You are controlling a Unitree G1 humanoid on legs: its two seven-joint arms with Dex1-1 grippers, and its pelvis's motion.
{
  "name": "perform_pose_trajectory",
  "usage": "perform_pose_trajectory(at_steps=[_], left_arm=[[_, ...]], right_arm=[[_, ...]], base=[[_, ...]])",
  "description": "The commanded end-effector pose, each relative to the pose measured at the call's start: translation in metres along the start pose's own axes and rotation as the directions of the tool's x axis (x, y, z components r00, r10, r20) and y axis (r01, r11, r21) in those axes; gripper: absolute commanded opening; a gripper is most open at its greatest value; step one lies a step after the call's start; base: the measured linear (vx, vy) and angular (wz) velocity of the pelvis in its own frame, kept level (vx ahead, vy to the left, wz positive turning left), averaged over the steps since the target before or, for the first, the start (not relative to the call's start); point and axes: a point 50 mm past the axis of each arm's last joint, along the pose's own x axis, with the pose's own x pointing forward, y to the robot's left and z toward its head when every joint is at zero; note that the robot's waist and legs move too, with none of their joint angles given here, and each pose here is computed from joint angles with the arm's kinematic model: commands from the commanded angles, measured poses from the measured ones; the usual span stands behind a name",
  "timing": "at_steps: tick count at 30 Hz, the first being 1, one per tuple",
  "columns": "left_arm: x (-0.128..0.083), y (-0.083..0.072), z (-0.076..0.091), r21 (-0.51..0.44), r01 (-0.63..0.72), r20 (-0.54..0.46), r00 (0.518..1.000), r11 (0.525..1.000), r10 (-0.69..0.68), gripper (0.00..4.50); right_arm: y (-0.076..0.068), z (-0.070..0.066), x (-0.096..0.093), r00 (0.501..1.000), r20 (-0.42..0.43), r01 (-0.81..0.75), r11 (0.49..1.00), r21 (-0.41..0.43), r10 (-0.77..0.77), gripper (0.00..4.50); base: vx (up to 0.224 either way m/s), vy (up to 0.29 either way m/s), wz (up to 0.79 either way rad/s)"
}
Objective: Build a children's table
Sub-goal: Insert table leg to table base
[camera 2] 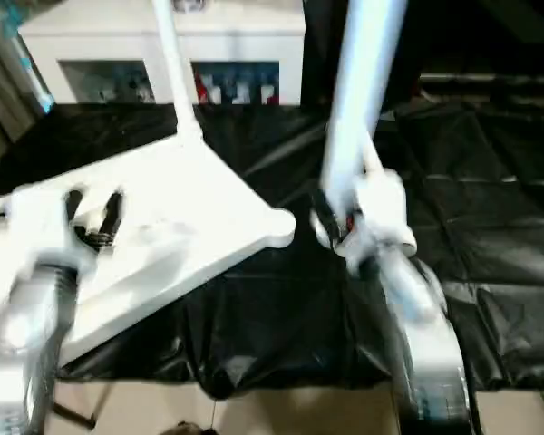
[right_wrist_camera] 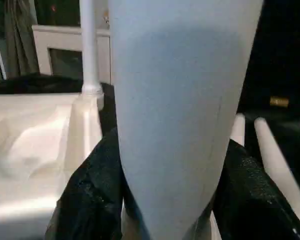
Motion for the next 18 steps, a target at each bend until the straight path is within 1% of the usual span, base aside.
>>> perform_pose_trajectory(at_steps=[1, 2, 3, 4, 5, 6, 7, 8, 10, 12, 13, 15, 16, 18], left_arm=[[-0.013, 0.001, -0.004, -0.046, -0.045, 0.015, 0.999, 0.998, 0.046, 2.92], [-0.019, 0.002, -0.008, -0.056, -0.066, 0.007, 0.998, 0.996, 0.066, 2.92], [-0.019, 0.002, -0.008, -0.056, -0.066, 0.007, 0.998, 0.996, 0.066, 2.92], [-0.023, 0.002, -0.010, -0.059, -0.080, 0.003, 0.997, 0.995, 0.080, 2.92], [-0.037, 0.000, -0.013, -0.080, -0.057, -0.003, 0.998, 0.995, 0.057, 2.92], [-0.042, -0.002, -0.014, -0.097, -0.042, -0.005, 0.999, 0.994, 0.041, 2.92], [-0.044, -0.002, -0.014, -0.101, -0.038, -0.005, 0.999, 0.994, 0.038, 2.92], [-0.054, -0.004, -0.014, -0.097, -0.031, 0.000, 1.000, 0.995, 0.031, 2.92], [-0.065, -0.007, -0.016, -0.089, -0.016, -0.027, 1.000, 0.996, 0.013, 2.92], [-0.068, -0.007, -0.014, -0.079, -0.017, -0.012, 1.000, 0.997, 0.017, 2.92], [-0.070, -0.006, -0.013, -0.077, -0.034, -0.006, 0.999, 0.996, 0.034, 2.92], [-0.070, -0.006, -0.012, -0.086, -0.047, -0.001, 0.999, 0.995, 0.047, 2.92], [-0.069, -0.008, -0.013, -0.079, -0.036, 0.000, 0.999, 0.996, 0.036, 2.92], [-0.068, -0.010, -0.015, -0.075, -0.022, -0.009, 1.000, 0.997, 0.022, 2.92]], right_arm=[[0.002, 0.007, -0.016, 0.998, 0.059, 0.023, 0.999, -0.032, -0.022, 1.91], [0.000, 0.004, -0.022, 0.997, 0.048, 0.058, 0.998, -0.008, -0.057, 1.91], [0.000, 0.004, -0.022, 0.997, 0.048, 0.058, 0.998, -0.008, -0.057, 1.91], [-0.001, 0.001, -0.026, 0.996, 0.040, 0.083, 0.996, 0.016, -0.083, 1.91], [-0.003, -0.005, -0.034, 0.991, 0.025, 0.133, 0.989, 0.068, -0.135, 1.91], [-0.003, -0.008, -0.037, 0.990, 0.017, 0.139, 0.986, 0.097, -0.141, 1.91], [-0.003, -0.008, -0.038, 0.990, 0.015, 0.140, 0.985, 0.103, -0.142, 1.91], [-0.001, -0.012, -0.042, 0.992, 0.003, 0.129, 0.984, 0.120, -0.130, 1.91], [-0.001, -0.015, -0.045, 0.994, -0.009, 0.112, 0.986, 0.126, -0.112, 1.91], [-0.002, -0.016, -0.046, 0.994, -0.012, 0.113, 0.985, 0.128, -0.112, 1.91], [-0.001, -0.018, -0.046, 0.995, -0.014, 0.101, 0.982, 0.157, -0.100, 1.91], [0.000, -0.019, -0.046, 0.996, -0.018, 0.090, 0.982, 0.168, -0.088, 1.91], [0.000, -0.020, -0.044, 0.996, -0.022, 0.091, 0.976, 0.196, -0.088, 1.91], [-0.001, -0.020, -0.042, 0.995, -0.023, 0.097, 0.974, 0.204, -0.094, 1.91]], base=[[0.000, 0.000, 0.00], [0.000, 0.000, 0.00], [0.000, 0.000, 0.00], [0.000, 0.000, 0.00], [0.000, 0.000, 0.00], [0.000, 0.000, 0.00], [0.000, 0.000, 0.00], [0.000, 0.000, 0.00], [0.000, 0.000, 0.00], [0.000, 0.000, 0.00], [0.000, 0.000, 0.00], [-0.027, 0.003, -0.01], [0.000, 0.000, 0.00], [0.000, 0.000, 0.00]])
